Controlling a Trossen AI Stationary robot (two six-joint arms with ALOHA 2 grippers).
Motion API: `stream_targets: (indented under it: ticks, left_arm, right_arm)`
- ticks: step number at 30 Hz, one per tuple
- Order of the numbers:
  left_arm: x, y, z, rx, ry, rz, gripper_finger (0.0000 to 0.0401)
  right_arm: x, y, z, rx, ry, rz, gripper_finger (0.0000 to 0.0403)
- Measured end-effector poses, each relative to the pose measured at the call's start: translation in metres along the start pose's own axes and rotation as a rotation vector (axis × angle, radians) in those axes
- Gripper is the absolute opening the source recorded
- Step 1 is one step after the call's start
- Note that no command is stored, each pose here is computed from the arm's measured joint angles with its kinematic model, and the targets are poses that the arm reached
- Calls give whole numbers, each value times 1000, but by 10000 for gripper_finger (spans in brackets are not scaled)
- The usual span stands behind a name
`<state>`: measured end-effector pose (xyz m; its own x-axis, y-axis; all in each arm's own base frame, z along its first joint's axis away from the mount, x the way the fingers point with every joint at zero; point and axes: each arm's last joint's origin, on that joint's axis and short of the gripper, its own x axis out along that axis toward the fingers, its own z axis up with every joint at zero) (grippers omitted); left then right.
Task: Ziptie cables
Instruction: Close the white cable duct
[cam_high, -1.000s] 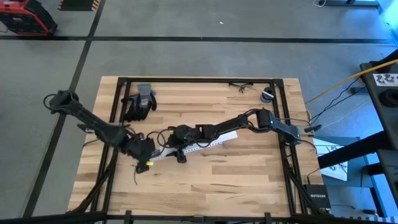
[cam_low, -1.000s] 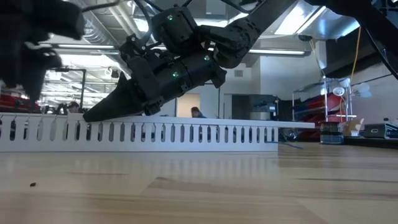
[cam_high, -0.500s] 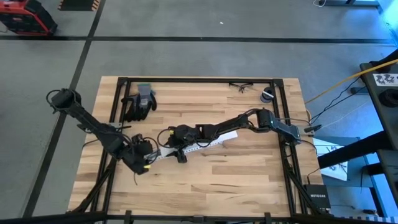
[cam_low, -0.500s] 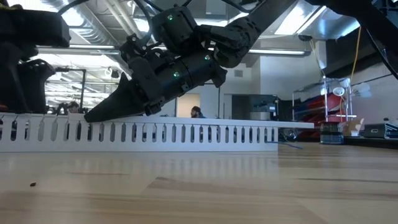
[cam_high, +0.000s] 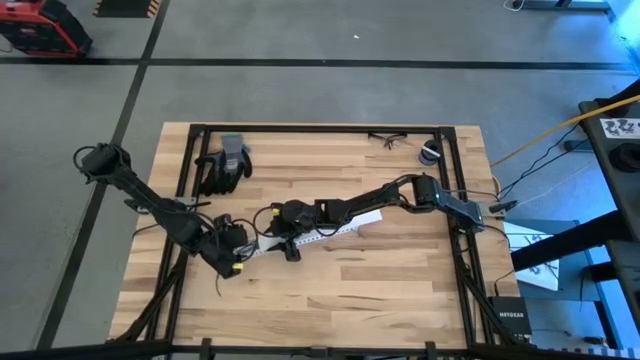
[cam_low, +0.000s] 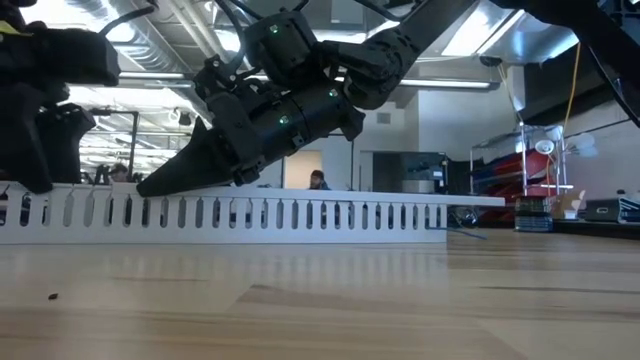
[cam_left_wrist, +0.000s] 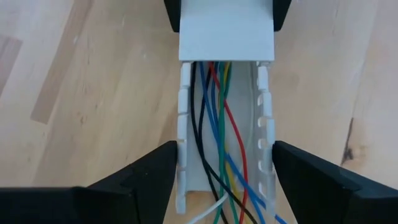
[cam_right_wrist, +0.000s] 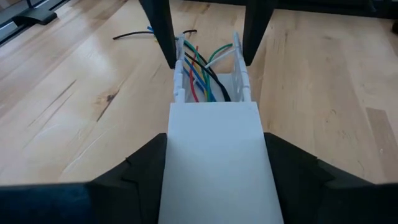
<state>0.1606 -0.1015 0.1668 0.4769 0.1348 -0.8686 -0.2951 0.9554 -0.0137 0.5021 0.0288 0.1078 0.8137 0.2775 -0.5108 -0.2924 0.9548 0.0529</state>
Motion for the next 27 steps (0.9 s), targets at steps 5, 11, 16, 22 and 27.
stream_targets:
  ticks: [5, 11, 16, 22, 27]
  left_arm:
    - [7, -3, -1, 13, 12, 22, 257]
    - [18, -8, 2, 27, -19, 33, 248]
    - [20, -9, 2, 17, -19, 41, 227]
    - [22, -11, 4, 24, -38, 18, 178]
    - [32, -16, 11, 38, -68, -4, 161]
  right_arm:
    - [0, 0, 0, 0, -2, -2, 223]
    - [-1, -2, -1, 3, 2, -1, 223]
    - [-1, -2, -1, 4, 2, -1, 223]
    - [0, -1, 0, 1, -17, 13, 223]
    - [2, 4, 3, 9, -70, 29, 223]
